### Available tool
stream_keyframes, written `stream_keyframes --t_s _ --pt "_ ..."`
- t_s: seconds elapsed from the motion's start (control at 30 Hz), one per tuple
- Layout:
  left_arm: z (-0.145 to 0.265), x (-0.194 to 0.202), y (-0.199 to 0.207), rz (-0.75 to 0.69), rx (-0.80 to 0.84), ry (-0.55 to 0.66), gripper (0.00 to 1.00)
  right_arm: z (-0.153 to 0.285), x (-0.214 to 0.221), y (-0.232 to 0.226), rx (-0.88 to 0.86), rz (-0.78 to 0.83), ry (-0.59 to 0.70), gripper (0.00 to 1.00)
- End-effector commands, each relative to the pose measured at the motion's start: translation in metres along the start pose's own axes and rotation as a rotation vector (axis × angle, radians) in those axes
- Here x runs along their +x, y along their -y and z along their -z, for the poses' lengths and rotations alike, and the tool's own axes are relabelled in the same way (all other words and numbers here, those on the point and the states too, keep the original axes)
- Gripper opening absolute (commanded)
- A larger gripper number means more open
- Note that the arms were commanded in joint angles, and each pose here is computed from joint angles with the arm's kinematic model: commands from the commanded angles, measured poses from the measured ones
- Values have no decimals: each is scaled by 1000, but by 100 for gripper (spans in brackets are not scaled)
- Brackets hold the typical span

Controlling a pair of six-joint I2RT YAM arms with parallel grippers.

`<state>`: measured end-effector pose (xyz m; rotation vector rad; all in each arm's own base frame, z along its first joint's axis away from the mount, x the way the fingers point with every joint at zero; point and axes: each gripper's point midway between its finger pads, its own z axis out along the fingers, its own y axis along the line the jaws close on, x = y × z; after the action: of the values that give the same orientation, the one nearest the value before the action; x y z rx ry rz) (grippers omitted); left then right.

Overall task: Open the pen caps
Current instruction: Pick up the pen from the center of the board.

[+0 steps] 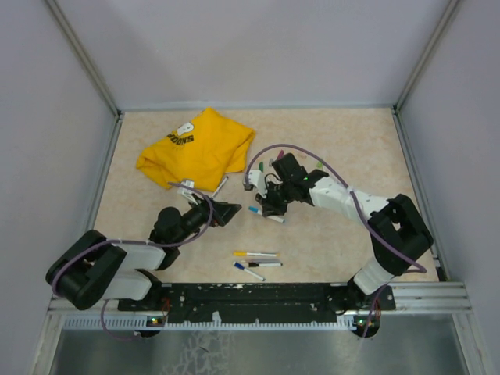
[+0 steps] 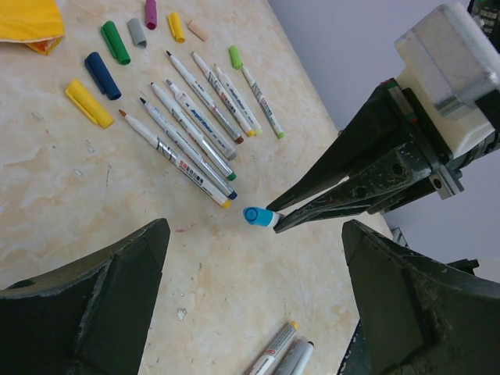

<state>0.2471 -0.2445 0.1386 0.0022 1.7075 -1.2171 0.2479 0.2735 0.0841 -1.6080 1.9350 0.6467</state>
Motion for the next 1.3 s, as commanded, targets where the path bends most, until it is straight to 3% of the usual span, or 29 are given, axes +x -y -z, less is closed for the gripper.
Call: stream_keyframes --t_s 0.0,0.63,0.9,1.27 --pt "-9 -13 14 25 51 46 97 15 -22 5 18 1 104 0" --pt "-35 -1 9 150 -45 129 94 19 -33 0 -21 -40 172 0" --pt "-46 9 17 185 -55 154 80 18 -36 -2 -35 -53 188 0" --pt "-54 16 23 247 -36 159 47 19 -39 -4 -47 -57 204 0"
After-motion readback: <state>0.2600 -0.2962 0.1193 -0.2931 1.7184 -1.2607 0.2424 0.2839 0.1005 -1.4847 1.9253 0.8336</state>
